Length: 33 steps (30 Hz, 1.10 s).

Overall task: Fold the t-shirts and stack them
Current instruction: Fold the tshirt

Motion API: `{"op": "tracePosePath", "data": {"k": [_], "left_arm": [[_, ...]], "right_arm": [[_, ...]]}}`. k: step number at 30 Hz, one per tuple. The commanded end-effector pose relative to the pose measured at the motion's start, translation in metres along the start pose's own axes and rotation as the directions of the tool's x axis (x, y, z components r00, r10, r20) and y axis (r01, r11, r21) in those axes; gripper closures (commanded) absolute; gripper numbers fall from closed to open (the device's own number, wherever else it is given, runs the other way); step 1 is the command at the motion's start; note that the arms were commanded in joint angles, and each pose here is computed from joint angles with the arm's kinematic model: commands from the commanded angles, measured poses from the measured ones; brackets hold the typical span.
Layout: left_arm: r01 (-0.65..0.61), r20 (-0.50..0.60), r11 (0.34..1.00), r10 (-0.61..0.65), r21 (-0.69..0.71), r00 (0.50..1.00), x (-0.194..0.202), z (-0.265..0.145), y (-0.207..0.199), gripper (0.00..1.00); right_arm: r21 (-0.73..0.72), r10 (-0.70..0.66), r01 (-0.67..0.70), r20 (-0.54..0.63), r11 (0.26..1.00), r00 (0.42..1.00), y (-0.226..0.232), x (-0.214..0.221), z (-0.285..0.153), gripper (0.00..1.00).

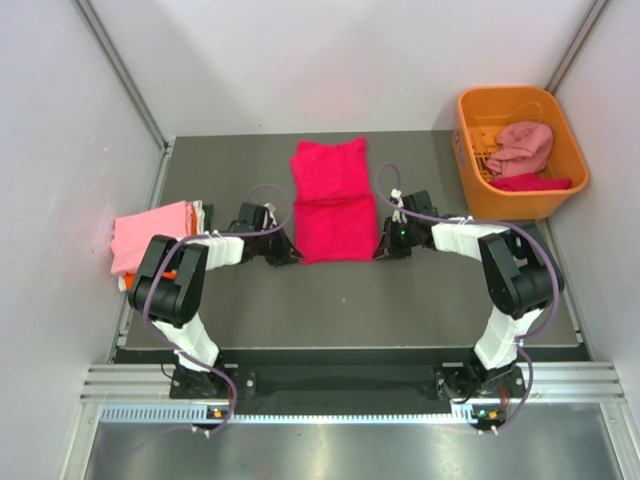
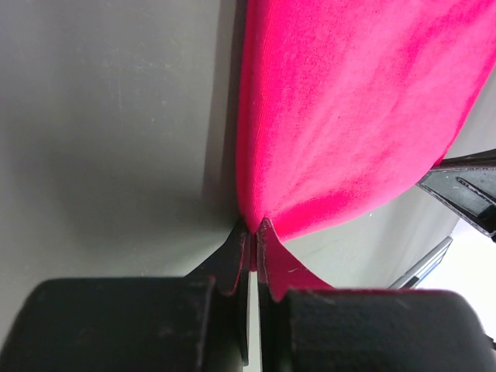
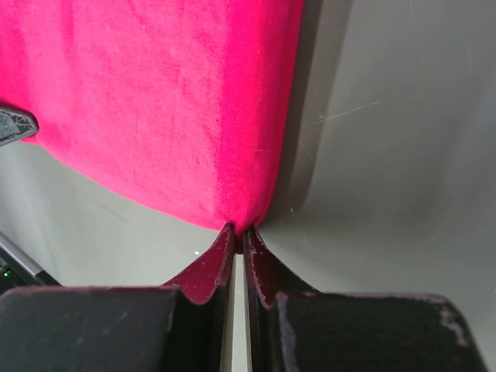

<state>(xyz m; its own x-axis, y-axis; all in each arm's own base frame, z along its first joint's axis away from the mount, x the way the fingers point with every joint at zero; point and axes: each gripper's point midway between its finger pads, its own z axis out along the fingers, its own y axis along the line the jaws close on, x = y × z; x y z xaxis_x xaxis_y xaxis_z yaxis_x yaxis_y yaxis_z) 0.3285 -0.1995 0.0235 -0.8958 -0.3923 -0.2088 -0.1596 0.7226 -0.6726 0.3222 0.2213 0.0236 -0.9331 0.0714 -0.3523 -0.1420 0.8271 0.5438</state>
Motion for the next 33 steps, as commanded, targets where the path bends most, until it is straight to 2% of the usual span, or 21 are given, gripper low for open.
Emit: {"op": "tracePosePath", "data": {"k": [1,5,13,21,25,29,33], "left_arm": [[-0.021,-0.021,0.999,0.02,-0.048,1.0,0.007,0.0,0.01,1.0],[-0.041,-0.024,0.998,0.04,-0.038,0.999,0.014,-0.01,0.006,1.0],[-0.046,-0.078,0.999,0.044,-0.021,0.996,0.059,-0.037,0.015,1.0],[-0.102,-0.082,0.995,0.104,0.022,0.991,0.088,-0.084,-0.004,1.0],[-0.119,-0.065,0.989,0.124,0.084,0.99,0.098,-0.112,-0.023,1.0],[-0.128,-0.04,0.98,0.136,0.151,0.99,0.094,-0.142,-0.054,1.0],[-0.139,-0.028,0.969,0.147,0.206,0.989,0.089,-0.164,-0.081,1.0]], "right_arm": [[-0.037,-0.048,0.049,0.033,0.998,0.998,0.015,-0.003,-0.011,1.0],[-0.055,-0.054,0.056,0.037,0.997,0.998,0.019,0.004,-0.02,1.0],[-0.074,-0.096,0.098,0.041,0.992,0.995,0.028,0.037,-0.049,1.0],[-0.087,-0.132,0.137,0.059,0.987,0.989,0.041,0.084,-0.086,1.0],[-0.1,-0.138,0.146,0.086,0.984,0.987,0.051,0.099,-0.108,1.0],[-0.102,-0.15,0.172,0.191,0.98,0.97,0.065,0.085,-0.143,1.0],[-0.087,-0.162,0.185,0.227,0.979,0.96,0.074,0.078,-0.169,1.0]]}}
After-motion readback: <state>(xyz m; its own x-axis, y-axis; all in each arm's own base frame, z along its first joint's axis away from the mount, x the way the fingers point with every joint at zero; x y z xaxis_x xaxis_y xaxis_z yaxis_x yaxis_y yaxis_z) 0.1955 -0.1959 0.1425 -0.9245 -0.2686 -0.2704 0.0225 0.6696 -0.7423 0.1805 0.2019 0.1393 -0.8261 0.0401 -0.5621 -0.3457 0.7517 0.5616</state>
